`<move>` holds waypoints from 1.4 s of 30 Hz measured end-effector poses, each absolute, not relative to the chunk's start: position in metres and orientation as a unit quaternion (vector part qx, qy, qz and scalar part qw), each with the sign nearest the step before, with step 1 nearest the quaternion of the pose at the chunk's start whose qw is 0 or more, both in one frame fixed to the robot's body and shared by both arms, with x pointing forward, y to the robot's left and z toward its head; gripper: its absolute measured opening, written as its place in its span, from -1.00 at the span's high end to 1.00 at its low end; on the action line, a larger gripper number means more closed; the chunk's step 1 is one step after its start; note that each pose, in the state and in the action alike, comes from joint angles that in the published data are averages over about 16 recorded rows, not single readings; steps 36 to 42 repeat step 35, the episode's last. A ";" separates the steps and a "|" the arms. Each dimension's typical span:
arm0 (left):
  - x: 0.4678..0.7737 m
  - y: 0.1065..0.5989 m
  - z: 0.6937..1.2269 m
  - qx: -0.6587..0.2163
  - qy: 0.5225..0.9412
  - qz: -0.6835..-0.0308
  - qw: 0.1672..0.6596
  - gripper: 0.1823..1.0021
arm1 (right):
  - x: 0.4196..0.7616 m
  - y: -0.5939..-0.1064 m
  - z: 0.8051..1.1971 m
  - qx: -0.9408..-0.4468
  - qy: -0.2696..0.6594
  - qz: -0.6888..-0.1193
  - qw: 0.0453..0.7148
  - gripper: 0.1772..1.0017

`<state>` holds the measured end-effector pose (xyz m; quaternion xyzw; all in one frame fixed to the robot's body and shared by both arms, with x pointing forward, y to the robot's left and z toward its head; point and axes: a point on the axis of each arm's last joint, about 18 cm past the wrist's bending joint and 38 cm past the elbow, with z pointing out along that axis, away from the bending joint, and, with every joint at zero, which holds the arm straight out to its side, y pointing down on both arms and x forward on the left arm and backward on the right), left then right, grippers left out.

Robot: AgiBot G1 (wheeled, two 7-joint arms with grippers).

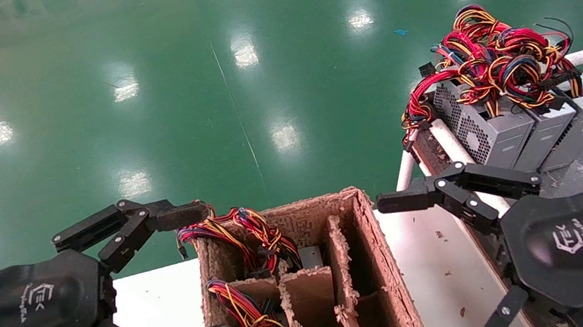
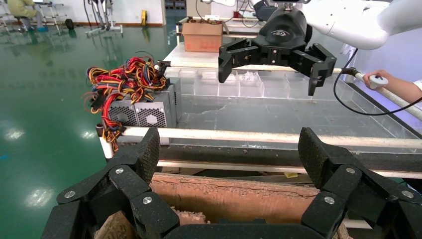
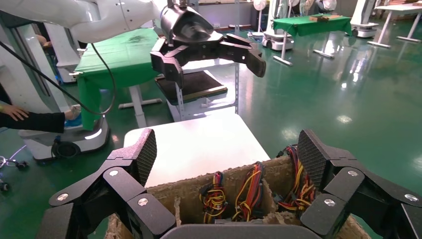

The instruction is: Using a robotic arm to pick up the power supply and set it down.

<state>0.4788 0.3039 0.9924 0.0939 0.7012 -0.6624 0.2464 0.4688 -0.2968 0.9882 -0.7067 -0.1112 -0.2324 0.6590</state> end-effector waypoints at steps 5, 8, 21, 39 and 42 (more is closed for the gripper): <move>0.479 0.304 0.992 0.094 0.701 -0.662 0.246 -1.00 | 0.471 -0.299 0.990 -0.706 -0.108 -0.236 0.659 -1.00; 0.479 0.304 0.992 0.094 0.701 -0.662 0.246 -1.00 | 0.472 -0.300 0.990 -0.706 -0.106 -0.238 0.659 -1.00; 0.479 0.304 0.992 0.094 0.701 -0.662 0.246 -1.00 | 0.474 -0.301 0.991 -0.705 -0.103 -0.242 0.659 -1.00; 0.479 0.304 0.992 0.094 0.701 -0.662 0.246 -1.00 | 0.475 -0.302 0.992 -0.705 -0.102 -0.243 0.659 -1.00; 0.479 0.304 0.992 0.094 0.701 -0.662 0.246 -1.00 | 0.475 -0.302 0.992 -0.705 -0.102 -0.243 0.659 -1.00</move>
